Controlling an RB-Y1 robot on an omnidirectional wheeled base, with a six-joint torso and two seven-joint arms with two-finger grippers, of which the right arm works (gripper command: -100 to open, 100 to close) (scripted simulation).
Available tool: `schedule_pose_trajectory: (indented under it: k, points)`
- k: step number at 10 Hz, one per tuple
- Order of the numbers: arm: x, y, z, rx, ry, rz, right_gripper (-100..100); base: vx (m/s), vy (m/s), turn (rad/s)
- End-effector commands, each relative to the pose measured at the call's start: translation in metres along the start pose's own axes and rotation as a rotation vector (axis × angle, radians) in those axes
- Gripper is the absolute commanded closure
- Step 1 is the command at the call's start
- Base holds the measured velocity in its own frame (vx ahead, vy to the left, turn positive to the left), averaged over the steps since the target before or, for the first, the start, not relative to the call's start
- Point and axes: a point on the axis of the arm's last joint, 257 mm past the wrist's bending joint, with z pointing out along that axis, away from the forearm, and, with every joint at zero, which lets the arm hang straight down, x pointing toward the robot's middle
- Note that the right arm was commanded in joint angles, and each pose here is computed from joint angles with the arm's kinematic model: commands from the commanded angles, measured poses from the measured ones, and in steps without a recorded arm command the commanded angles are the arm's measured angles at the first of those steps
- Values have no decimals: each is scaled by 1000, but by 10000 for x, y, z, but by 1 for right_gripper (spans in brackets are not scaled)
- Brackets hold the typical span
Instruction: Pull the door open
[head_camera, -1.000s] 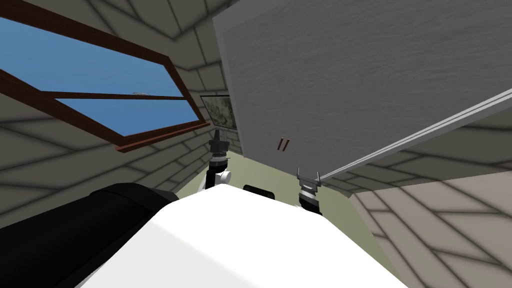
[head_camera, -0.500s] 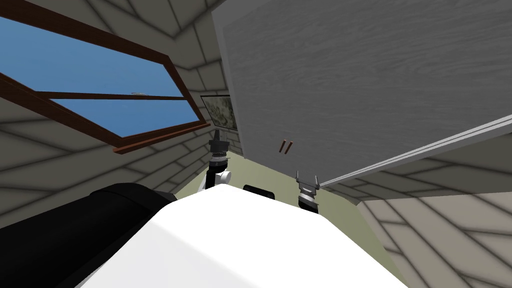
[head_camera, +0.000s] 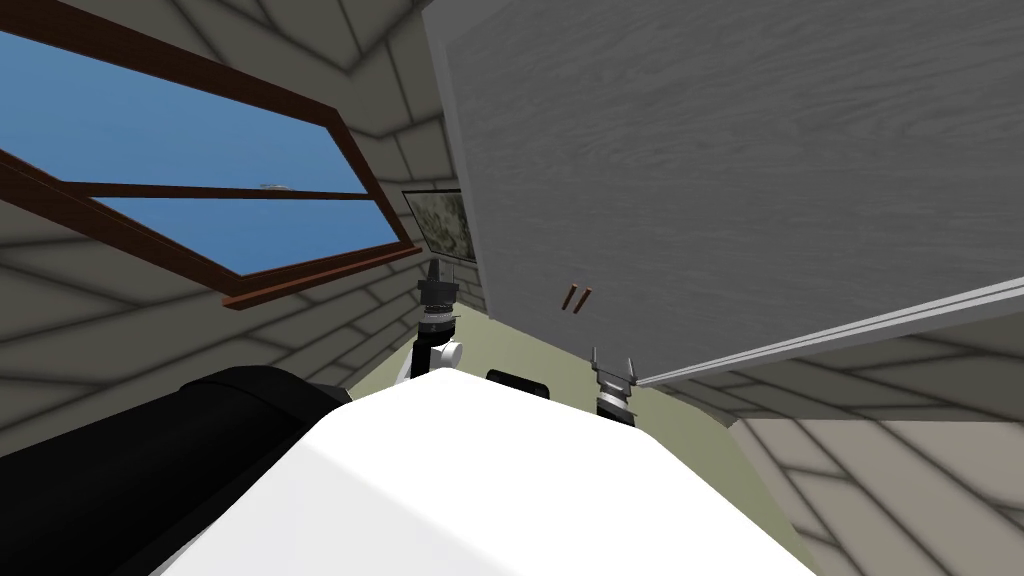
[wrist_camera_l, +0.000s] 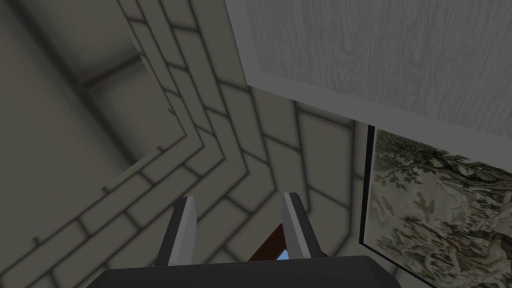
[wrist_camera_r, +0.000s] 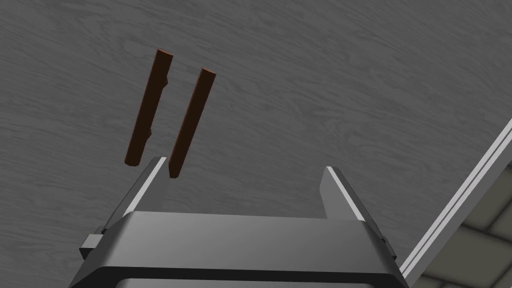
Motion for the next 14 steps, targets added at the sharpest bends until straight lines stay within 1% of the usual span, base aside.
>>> schedule_pose_trajectory:
  k: [1,7,8,10,11,12,14]
  points:
    - [-99,-3,-64,1,-21,32,-100,108,-5,45]
    - [-428,23,-258,0,-92,128,-100,106,3,43]
    - [-522,35,-319,-3,-113,156,-100,147,25,58]
    - [-608,49,-377,-6,-133,182,-100,141,-4,51]
    - [-692,64,-436,-10,-152,207,-100,139,-3,75]
    - [-730,72,-463,-12,-160,218,-100,128,-3,51]
    - [-856,101,-555,-20,-189,258,-100,184,-16,53]
